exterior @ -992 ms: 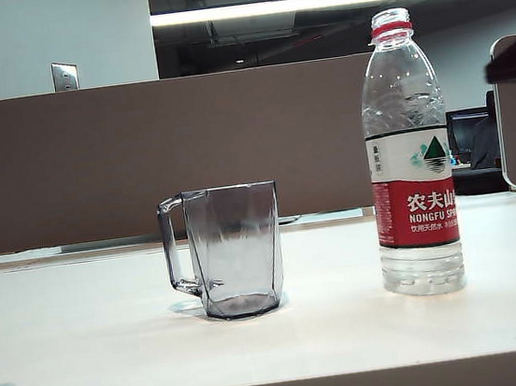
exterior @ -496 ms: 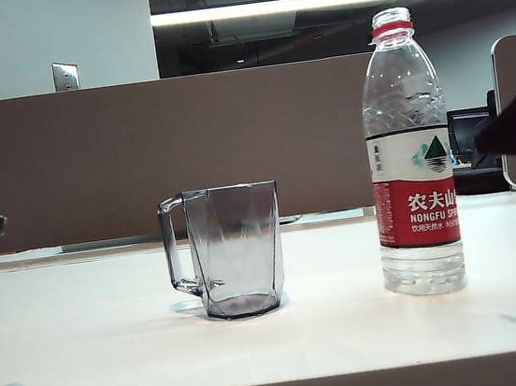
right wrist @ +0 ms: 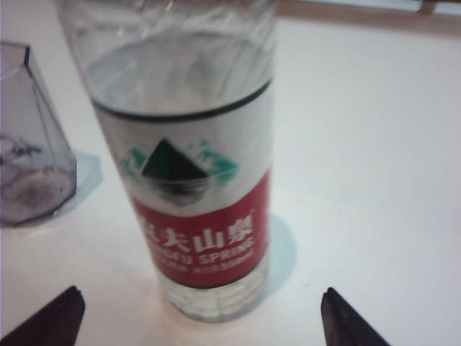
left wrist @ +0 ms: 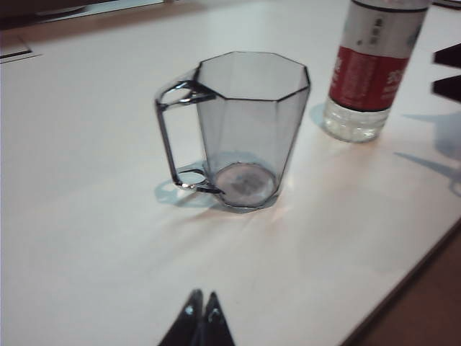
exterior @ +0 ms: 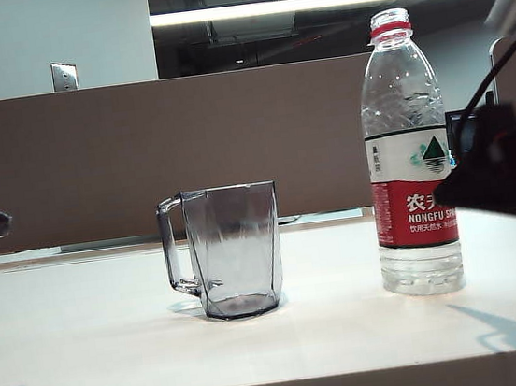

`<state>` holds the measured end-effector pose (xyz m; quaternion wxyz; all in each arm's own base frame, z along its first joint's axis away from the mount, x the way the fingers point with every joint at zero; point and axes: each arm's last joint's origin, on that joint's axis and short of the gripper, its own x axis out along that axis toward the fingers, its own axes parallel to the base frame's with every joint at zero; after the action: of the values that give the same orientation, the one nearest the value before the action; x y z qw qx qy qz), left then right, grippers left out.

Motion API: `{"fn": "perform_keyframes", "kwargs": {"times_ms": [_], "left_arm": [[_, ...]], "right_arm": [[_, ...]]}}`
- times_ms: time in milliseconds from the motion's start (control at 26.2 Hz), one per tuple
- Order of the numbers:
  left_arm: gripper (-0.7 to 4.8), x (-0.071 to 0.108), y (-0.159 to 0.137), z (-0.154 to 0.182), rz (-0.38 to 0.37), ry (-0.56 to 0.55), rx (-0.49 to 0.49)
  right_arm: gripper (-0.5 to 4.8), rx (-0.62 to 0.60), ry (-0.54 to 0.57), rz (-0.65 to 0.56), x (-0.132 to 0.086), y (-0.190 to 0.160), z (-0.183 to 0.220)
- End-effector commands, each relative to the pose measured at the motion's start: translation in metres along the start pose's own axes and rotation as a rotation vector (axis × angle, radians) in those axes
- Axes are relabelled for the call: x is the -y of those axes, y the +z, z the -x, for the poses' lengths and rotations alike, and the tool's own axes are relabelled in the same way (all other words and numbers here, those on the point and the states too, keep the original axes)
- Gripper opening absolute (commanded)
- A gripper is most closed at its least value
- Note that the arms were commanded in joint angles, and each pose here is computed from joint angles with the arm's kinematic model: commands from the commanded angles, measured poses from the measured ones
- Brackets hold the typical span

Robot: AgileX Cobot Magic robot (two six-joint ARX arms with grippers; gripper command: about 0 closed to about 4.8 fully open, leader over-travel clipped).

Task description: Pick up the mineral water bottle on the table and pour water into the mug until it's half full.

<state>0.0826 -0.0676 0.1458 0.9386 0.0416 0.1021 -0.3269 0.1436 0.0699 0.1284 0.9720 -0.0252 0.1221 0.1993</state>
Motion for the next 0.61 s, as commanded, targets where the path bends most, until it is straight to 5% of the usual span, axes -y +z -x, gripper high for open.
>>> {"fn": "perform_keyframes", "kwargs": {"times_ms": [38, 610], "left_arm": [[-0.05, 0.000, 0.002, 0.000, 0.000, 0.000, 0.014], [-0.05, 0.000, 0.002, 0.000, 0.000, 0.000, 0.014]], "right_arm": [[4.79, 0.081, 0.015, -0.005, -0.001, 0.010, -0.018], [4.79, 0.130, 0.014, -0.026, -0.005, 0.010, -0.072]]}}
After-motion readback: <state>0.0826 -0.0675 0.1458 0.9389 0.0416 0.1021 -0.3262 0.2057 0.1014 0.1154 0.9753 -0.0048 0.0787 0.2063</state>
